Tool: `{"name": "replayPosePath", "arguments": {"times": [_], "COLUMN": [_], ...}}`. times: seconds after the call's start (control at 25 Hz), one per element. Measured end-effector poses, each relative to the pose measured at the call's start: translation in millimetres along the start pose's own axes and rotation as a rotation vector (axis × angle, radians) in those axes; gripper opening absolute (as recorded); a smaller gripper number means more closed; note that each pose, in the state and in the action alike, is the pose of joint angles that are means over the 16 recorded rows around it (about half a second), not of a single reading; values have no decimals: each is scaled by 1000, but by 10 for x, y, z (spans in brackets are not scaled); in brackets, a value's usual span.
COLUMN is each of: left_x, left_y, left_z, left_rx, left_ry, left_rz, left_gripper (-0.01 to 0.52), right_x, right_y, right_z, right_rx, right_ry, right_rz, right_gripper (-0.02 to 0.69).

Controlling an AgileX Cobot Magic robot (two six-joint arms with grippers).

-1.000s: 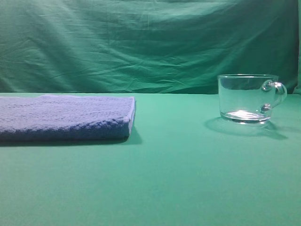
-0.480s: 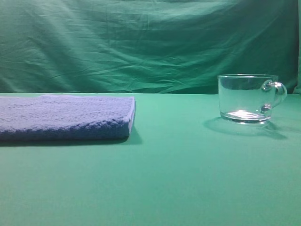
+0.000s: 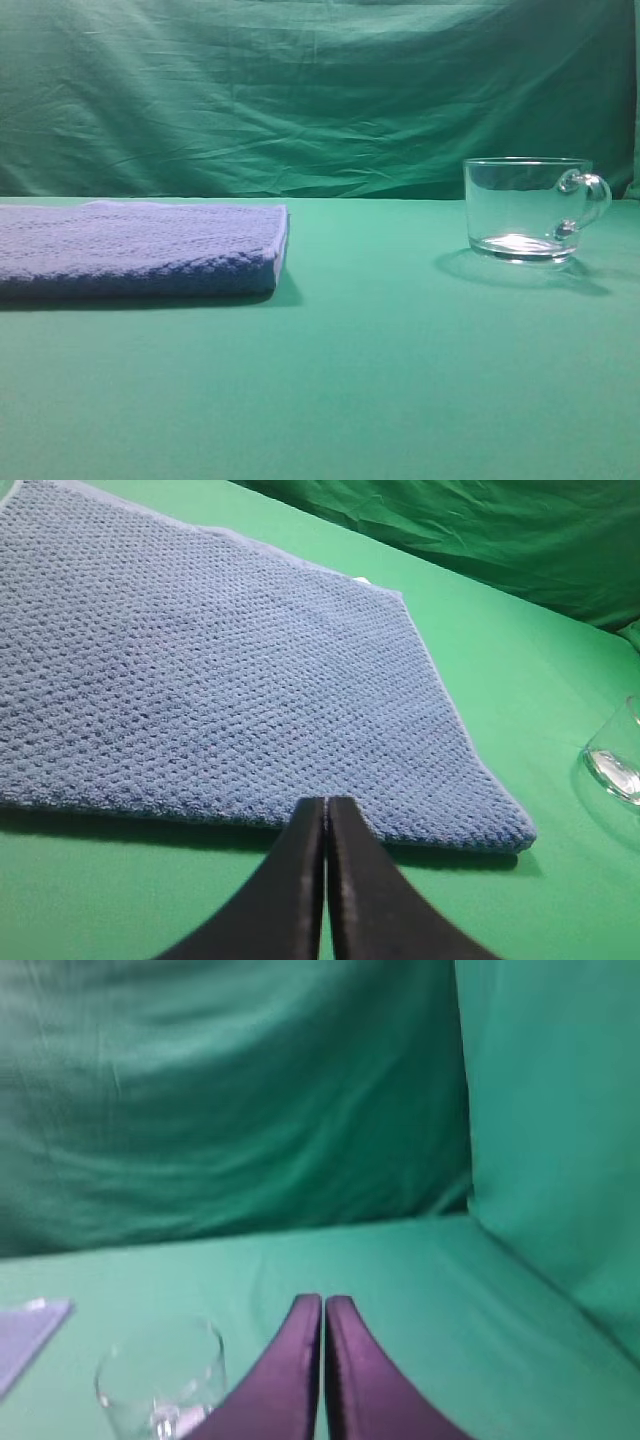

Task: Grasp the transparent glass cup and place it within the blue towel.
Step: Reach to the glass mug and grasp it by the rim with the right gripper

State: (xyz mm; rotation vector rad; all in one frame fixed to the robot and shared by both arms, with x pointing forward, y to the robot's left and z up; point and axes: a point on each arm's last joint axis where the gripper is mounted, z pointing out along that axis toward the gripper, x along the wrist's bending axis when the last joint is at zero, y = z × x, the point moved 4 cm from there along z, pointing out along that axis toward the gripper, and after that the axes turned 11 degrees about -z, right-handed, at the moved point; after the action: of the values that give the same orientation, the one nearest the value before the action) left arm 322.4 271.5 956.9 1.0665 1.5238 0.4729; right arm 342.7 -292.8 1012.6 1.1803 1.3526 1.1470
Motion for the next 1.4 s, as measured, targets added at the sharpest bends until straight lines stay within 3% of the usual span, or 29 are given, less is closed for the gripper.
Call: {"name": "replayPosePath", "arguments": {"times": [0.56, 1.04, 1.2, 1.4], "left_x": [0, 0, 0, 0], "left_y": [0, 0, 0, 0], "left_z": [0, 0, 0, 0], "left_rx": [0, 0, 0, 0], "left_ry": [0, 0, 0, 0], "left_rz": [0, 0, 0, 0], "left_gripper": [0, 0, 0, 0], "right_x": [113, 486, 623, 732], "right_y": [-76, -16, -62, -180], "right_z": [563, 1126, 1321, 1547], "right_rx": [662, 900, 936, 962], "right_ry": [154, 421, 476, 496], "right_rz": [-33, -184, -252, -294], "right_gripper": [0, 11, 88, 278]}}
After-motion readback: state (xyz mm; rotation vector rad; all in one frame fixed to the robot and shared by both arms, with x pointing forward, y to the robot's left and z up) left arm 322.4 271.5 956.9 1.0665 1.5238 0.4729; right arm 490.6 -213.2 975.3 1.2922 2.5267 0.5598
